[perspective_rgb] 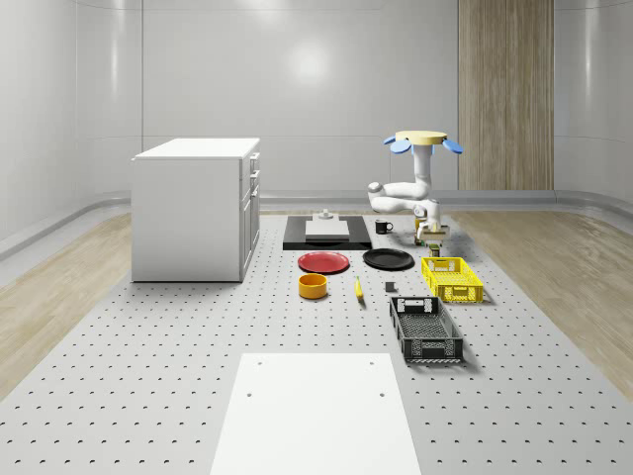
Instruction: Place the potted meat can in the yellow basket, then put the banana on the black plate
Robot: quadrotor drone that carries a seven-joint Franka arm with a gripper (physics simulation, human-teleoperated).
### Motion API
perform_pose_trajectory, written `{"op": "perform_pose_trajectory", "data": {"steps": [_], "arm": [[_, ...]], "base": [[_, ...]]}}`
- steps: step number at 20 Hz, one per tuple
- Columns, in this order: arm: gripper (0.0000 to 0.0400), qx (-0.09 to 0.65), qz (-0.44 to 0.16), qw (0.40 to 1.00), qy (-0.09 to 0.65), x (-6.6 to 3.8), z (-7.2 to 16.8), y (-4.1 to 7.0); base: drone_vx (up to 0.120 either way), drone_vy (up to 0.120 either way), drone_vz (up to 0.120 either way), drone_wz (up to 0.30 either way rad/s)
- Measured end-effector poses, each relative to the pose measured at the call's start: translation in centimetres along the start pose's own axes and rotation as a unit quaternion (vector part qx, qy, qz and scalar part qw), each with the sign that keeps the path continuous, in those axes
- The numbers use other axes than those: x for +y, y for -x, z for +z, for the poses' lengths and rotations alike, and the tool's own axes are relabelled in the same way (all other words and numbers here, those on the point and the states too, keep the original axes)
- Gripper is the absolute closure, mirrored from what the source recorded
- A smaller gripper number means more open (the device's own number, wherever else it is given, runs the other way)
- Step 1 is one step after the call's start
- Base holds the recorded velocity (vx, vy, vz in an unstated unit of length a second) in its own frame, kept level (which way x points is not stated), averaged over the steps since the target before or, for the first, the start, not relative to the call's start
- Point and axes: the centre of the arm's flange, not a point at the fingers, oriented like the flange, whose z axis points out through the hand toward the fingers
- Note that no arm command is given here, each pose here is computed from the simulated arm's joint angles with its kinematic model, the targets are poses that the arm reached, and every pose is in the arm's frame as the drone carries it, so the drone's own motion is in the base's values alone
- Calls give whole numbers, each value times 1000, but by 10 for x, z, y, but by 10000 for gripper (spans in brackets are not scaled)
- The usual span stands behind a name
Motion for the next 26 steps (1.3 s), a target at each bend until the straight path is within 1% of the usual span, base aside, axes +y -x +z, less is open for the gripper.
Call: {"op": "perform_pose_trajectory", "data": {"steps": [6, 9, 12, 15, 17, 20, 24, 26], "arm": [[0, 0, 0, 1000, 0, 0, 14, 0], [72, 0, 0, 1000, 0, 0, 17, 0], [92, 1, 0, 1000, 1, 0, 18, 0], [111, 1, 1, 1000, 1, 0, 14, 0], [107, 2, 0, 1000, 1, 0, 7, 0], [107, 3, 0, 1000, 1, 0, -3, 0], [107, 3, 0, 1000, 2, 0, -11, 0], [107, 3, 0, 1000, 2, 0, -14, 0]], "base": [[0, 0, 0, 0], [0, 0, 0, 0], [0, 0, 0, 0], [0, 0, 0, 0], [0, 0, 20, 0], [0, 0, 120, 0], [0, 0, 120, 0], [80, 0, 120, 0]]}}
